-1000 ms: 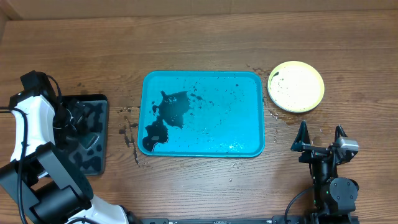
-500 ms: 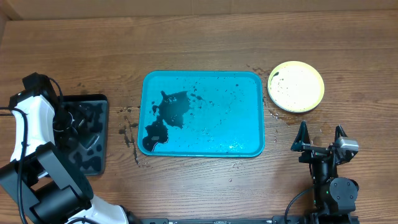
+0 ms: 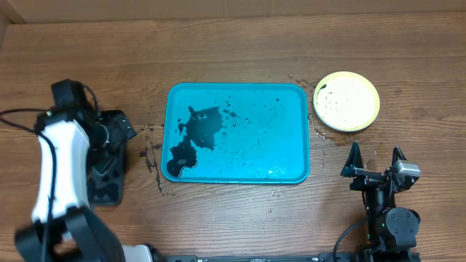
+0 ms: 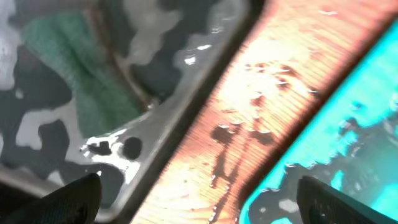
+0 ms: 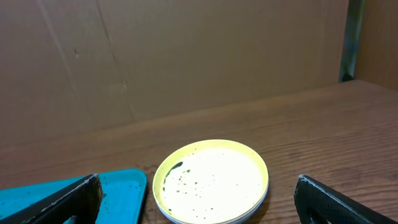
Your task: Clean dirty plates on tray and stack at the side
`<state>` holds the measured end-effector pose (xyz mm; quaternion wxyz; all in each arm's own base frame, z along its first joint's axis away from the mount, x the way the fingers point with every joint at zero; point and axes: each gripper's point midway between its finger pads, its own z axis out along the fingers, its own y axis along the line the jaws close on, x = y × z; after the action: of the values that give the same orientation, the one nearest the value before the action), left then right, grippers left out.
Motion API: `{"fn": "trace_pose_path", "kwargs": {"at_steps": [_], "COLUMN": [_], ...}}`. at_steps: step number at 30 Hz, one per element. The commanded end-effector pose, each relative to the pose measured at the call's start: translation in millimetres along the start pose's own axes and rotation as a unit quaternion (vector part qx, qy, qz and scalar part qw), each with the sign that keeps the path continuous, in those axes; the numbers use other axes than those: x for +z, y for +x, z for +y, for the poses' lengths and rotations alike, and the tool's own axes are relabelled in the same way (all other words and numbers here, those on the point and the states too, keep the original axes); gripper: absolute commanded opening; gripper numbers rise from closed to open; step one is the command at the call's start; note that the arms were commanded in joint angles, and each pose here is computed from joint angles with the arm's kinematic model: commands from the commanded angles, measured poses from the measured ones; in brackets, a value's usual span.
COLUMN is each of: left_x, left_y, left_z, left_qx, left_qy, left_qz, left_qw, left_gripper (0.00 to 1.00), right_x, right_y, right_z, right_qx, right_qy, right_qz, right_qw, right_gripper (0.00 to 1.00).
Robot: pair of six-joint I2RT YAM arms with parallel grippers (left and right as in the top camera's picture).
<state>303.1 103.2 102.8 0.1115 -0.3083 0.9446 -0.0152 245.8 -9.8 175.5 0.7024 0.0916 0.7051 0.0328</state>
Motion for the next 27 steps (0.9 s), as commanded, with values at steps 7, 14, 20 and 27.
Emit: {"fn": "trace_pose_path", "kwargs": {"at_steps": [7,14,20,27], "left_x": [-20,-18,-18,-18], "left_y": [53,68,77,88], "left_z": [-23,-45,-56,-68], "left_qx": [0.163,0.193,0.21,0.247], "left_qy": [0.048,0.125,0.167,0.207], "left_qz": [-0.114,-0.217,-0.271,-0.324], "left_qw": [0.979,0.949,0.924,0.889], "left_gripper": [1.0,1.0,1.0,1.0], "right_x": [0,0,0,0], "right_y": [2,2,2,2], "right_z": [-2,-2,-2,-2], "right_qx": [-0.002,-0.002,-0.002,-0.002], "right_qy": [0.002,0.002,0.002,0.002], "right_qz": [-0.002,-0.002,-0.002,-0.002], "right_qw": [1.0,1.0,1.0,1.0], "right_gripper": [1.0,1.0,1.0,1.0]}}
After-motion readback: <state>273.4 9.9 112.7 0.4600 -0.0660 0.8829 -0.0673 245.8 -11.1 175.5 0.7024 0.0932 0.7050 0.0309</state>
